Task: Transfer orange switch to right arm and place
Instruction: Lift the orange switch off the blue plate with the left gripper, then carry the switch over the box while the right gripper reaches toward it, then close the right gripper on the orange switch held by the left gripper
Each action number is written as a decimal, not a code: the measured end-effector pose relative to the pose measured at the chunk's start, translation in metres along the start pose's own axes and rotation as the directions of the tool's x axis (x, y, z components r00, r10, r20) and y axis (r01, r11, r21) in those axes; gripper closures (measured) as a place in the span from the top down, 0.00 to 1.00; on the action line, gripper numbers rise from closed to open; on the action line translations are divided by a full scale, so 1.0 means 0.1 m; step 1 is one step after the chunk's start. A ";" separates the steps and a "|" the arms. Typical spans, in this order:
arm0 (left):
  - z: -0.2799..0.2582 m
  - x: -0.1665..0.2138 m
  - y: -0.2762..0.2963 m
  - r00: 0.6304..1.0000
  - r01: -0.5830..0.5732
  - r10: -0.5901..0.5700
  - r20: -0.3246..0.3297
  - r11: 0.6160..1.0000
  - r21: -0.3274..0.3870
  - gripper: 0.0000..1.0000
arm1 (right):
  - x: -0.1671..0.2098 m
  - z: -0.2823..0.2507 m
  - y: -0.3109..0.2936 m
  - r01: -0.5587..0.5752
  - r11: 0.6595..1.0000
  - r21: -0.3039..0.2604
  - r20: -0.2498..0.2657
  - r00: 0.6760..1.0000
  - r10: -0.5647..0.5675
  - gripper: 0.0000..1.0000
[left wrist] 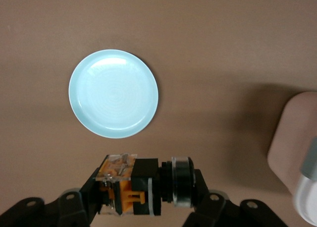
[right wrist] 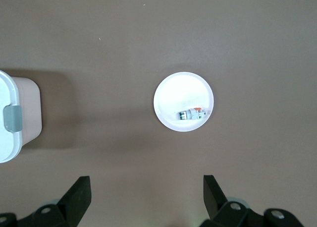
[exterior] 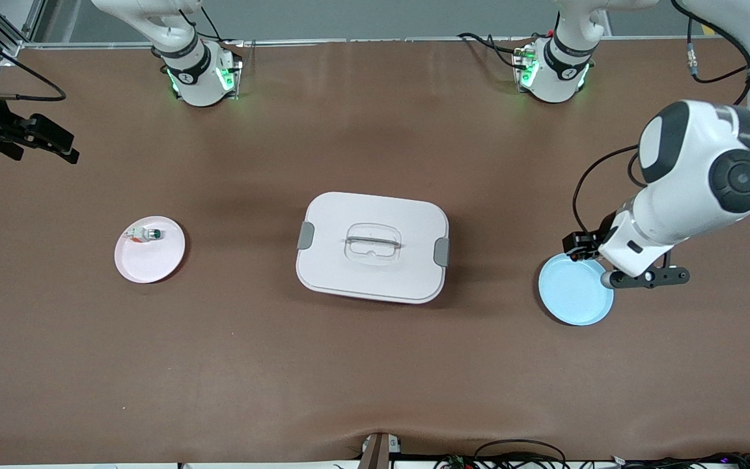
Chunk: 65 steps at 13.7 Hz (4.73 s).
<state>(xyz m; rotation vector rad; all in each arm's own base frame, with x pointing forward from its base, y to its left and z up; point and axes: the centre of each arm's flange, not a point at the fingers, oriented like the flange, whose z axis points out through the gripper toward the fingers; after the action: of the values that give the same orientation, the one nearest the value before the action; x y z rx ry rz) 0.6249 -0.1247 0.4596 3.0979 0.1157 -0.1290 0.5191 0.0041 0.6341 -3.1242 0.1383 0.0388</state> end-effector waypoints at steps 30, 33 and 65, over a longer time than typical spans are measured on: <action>-0.92 -0.94 2.29 0.875 0.481 -0.476 0.089 0.835 -0.266 0.73 | 0.55 1.54 -0.24 -0.117 0.948 0.296 0.189 0.980 0.062 1.00; -0.85 -0.95 2.48 0.776 0.626 -0.615 0.137 0.726 -0.286 0.73 | 0.31 1.34 -0.72 -0.139 0.852 0.504 0.064 0.990 0.123 1.00; -0.54 -0.94 3.24 0.227 0.963 -0.818 0.528 0.108 -0.247 0.73 | -0.09 1.47 -3.42 0.007 0.534 0.846 -0.077 0.991 0.109 1.00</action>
<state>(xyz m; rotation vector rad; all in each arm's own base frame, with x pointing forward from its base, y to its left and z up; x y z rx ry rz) 0.5604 -0.4518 0.5325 1.8806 1.7330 -0.4372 0.5365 0.3479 0.4923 -2.1153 0.1812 -0.1714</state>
